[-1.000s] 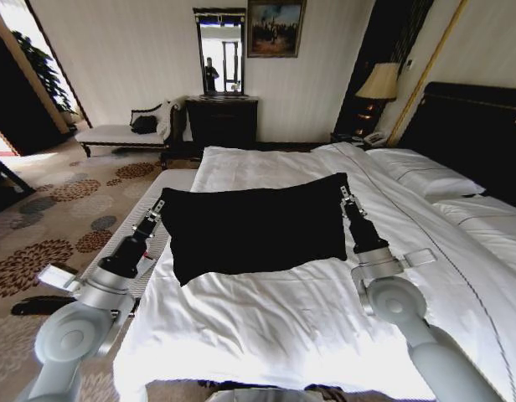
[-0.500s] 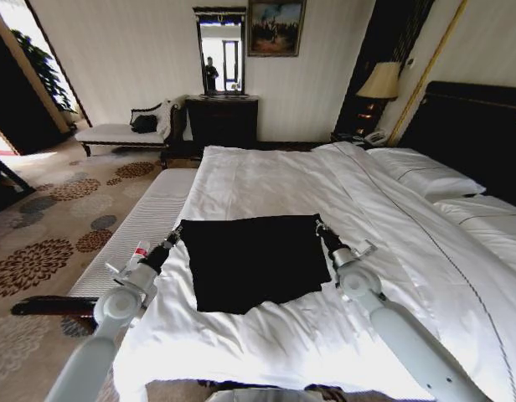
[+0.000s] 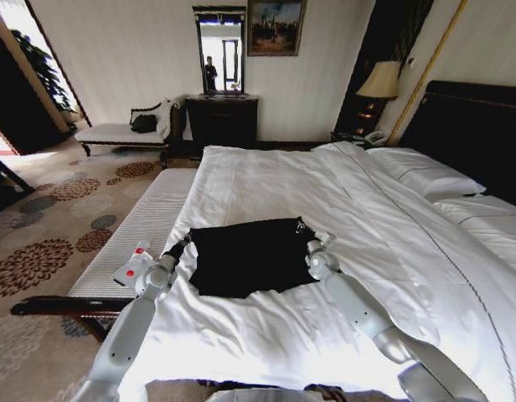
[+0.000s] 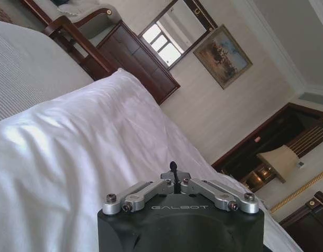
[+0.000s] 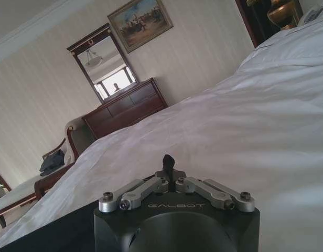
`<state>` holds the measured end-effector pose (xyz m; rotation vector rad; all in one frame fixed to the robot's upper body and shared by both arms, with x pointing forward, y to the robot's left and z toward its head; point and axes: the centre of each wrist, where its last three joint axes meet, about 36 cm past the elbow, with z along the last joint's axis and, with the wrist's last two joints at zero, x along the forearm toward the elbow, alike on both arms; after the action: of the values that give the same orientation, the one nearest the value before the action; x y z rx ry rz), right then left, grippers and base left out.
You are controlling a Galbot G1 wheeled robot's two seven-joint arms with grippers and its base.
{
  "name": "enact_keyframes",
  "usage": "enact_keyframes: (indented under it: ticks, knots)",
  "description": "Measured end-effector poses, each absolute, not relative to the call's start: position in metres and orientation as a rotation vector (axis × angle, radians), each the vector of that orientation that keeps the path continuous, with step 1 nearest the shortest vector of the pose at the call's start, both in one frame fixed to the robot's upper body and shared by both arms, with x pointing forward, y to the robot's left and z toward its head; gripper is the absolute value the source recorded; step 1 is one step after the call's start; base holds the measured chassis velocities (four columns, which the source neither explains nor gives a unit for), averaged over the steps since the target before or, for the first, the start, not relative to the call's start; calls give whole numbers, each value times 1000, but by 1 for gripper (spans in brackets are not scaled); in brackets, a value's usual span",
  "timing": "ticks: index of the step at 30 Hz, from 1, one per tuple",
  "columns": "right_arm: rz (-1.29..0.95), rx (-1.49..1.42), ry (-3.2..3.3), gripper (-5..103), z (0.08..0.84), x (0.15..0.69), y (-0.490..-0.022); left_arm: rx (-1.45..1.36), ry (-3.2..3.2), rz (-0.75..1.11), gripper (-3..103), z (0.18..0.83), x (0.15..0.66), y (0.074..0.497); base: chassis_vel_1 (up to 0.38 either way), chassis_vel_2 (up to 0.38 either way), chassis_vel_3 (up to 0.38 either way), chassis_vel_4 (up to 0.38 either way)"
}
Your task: Fold the clothes on the bed.
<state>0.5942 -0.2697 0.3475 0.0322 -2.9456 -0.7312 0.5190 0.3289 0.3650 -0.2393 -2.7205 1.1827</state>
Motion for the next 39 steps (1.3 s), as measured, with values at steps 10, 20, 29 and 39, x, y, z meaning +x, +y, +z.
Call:
enact_keyframes:
  ticks: [10, 20, 29, 39]
  knots:
    - [-710, 60, -2959, 1, 361, 559, -289, -310, -2736, 1135, 0, 368, 481, 340, 0, 0, 0, 0]
    - [-675, 38, -2878, 1, 345, 486, -303, -343, -2697, 1087, 0, 351, 410, 342, 0, 0, 0, 0]
    - [-689, 48, -2857, 1, 343, 459, -294, -321, -2657, 1067, 0, 328, 359, 337, 0, 0, 0, 0]
    - [-666, 28, -2841, 1, 339, 441, -293, -310, -2655, 1045, 0, 318, 333, 333, 0, 0, 0, 0]
